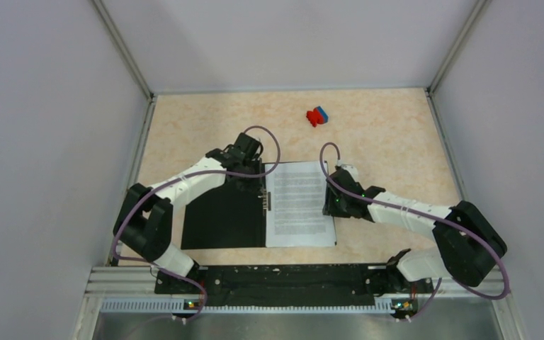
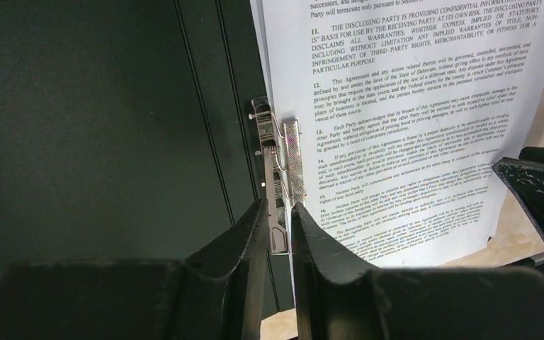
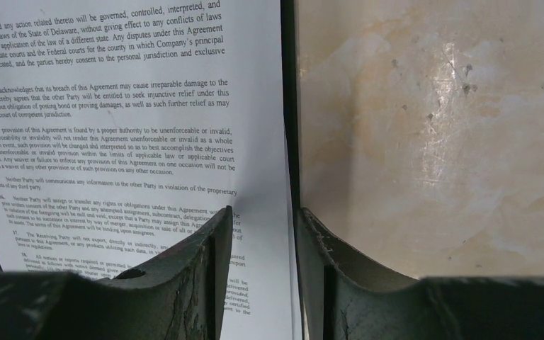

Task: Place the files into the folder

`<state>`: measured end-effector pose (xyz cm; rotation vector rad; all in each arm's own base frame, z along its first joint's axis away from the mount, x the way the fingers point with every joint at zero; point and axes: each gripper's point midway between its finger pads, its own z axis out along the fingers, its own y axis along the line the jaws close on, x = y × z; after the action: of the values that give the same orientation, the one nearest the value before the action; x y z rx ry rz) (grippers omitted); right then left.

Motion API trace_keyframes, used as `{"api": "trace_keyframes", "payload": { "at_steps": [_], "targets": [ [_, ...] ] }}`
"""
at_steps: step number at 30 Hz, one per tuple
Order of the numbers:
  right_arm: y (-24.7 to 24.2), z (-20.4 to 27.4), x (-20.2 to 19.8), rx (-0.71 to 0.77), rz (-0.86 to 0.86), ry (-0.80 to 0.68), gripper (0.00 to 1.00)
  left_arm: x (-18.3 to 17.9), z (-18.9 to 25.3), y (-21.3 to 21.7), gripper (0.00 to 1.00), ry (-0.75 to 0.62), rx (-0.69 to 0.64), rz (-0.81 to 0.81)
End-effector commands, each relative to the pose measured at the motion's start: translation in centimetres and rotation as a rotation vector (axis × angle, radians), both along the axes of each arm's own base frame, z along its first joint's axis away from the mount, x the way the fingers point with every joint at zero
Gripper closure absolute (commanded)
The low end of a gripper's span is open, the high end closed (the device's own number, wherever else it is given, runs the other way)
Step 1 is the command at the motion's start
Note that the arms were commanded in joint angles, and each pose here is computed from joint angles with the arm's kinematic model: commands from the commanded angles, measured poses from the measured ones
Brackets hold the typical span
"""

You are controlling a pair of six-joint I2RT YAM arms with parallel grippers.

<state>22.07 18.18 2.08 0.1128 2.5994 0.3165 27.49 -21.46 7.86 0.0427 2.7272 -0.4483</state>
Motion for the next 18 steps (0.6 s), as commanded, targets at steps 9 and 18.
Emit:
{"api": "trace_keyframes", "payload": {
  "at_steps": [9,18],
  "targets": [
    [0.0,-0.6,0.2,-0.020,-0.002,0.007,0.62,-0.8,-0.2,0.8,0.72,0.006,0.082,0.022],
    [-0.1,-0.8,0.2,-0.017,-0.006,0.007,0.62,-0.8,0.4,0.9,0.73,-0.011,0.098,0.017]
  ]
}}
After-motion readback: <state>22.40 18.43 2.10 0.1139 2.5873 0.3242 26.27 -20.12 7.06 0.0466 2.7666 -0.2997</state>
